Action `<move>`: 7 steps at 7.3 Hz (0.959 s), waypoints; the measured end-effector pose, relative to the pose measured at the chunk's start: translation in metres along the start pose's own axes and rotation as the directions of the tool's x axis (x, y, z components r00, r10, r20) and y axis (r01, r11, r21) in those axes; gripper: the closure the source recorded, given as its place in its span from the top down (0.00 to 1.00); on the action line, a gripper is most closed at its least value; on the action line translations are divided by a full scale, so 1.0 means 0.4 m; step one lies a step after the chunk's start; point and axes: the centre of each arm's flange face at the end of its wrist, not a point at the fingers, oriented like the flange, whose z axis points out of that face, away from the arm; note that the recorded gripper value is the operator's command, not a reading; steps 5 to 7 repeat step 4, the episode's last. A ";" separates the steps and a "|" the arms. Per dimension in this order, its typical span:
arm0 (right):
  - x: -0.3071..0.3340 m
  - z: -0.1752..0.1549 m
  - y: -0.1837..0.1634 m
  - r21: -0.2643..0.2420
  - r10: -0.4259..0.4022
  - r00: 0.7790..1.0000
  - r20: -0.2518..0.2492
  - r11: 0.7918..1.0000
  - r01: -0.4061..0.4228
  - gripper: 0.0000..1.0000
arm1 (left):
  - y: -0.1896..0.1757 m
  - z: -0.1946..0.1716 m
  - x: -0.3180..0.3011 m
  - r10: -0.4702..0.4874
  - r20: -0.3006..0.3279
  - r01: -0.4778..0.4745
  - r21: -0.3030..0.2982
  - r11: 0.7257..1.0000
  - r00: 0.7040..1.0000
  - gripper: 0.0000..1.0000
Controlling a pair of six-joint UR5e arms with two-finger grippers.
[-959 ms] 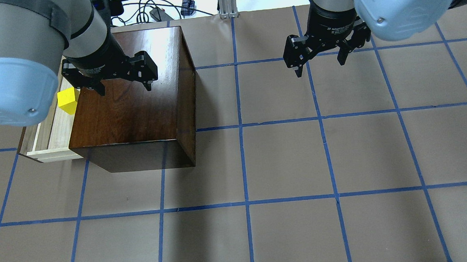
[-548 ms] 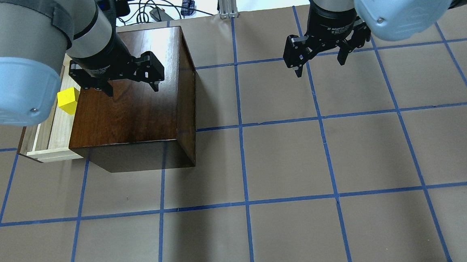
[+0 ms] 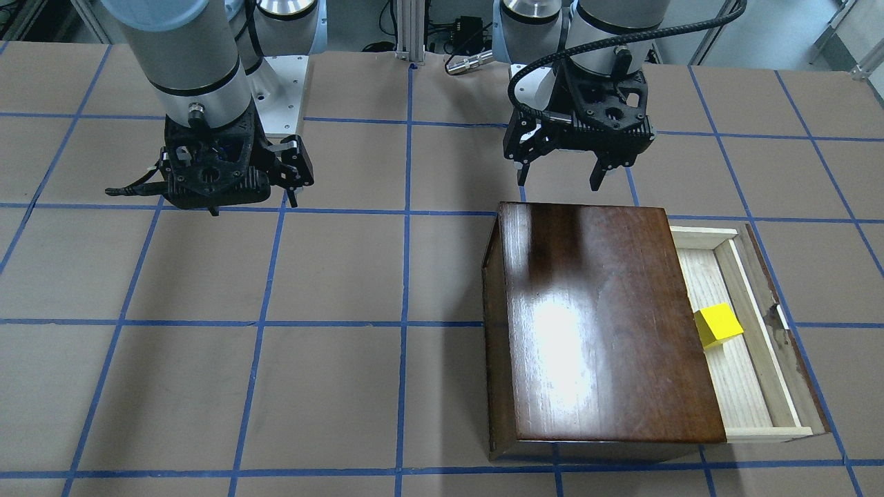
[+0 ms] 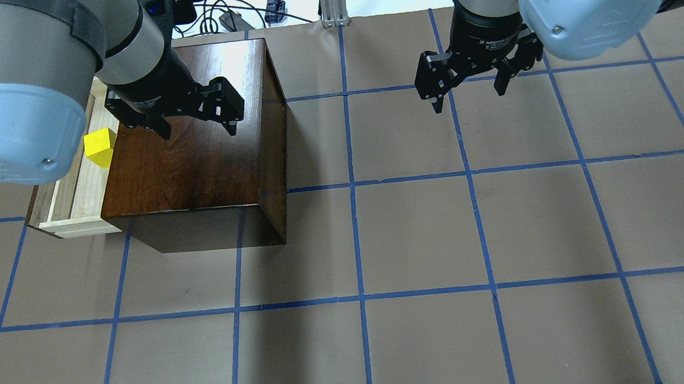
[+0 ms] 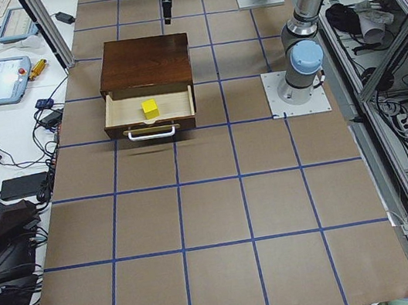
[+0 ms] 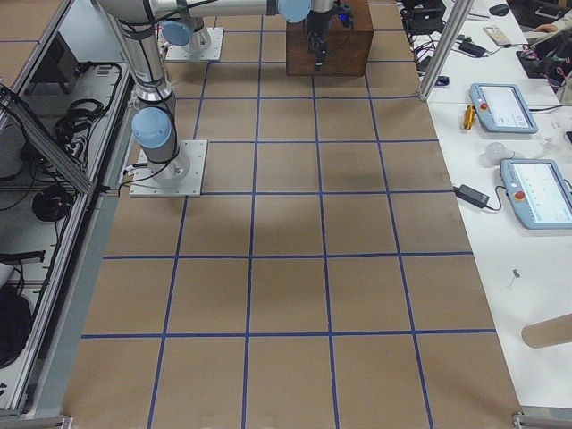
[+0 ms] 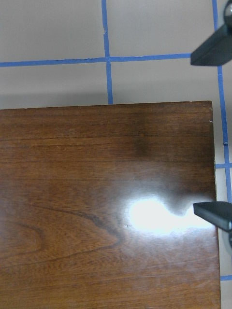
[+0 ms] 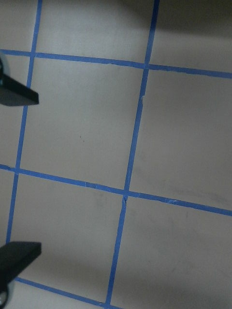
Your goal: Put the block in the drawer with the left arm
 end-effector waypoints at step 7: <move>0.000 0.000 0.000 0.000 -0.001 1.000 0.000 1.000 0.001 1.00 | 0.012 0.000 -0.006 -0.002 0.007 0.002 -0.028 1.000 1.000 1.00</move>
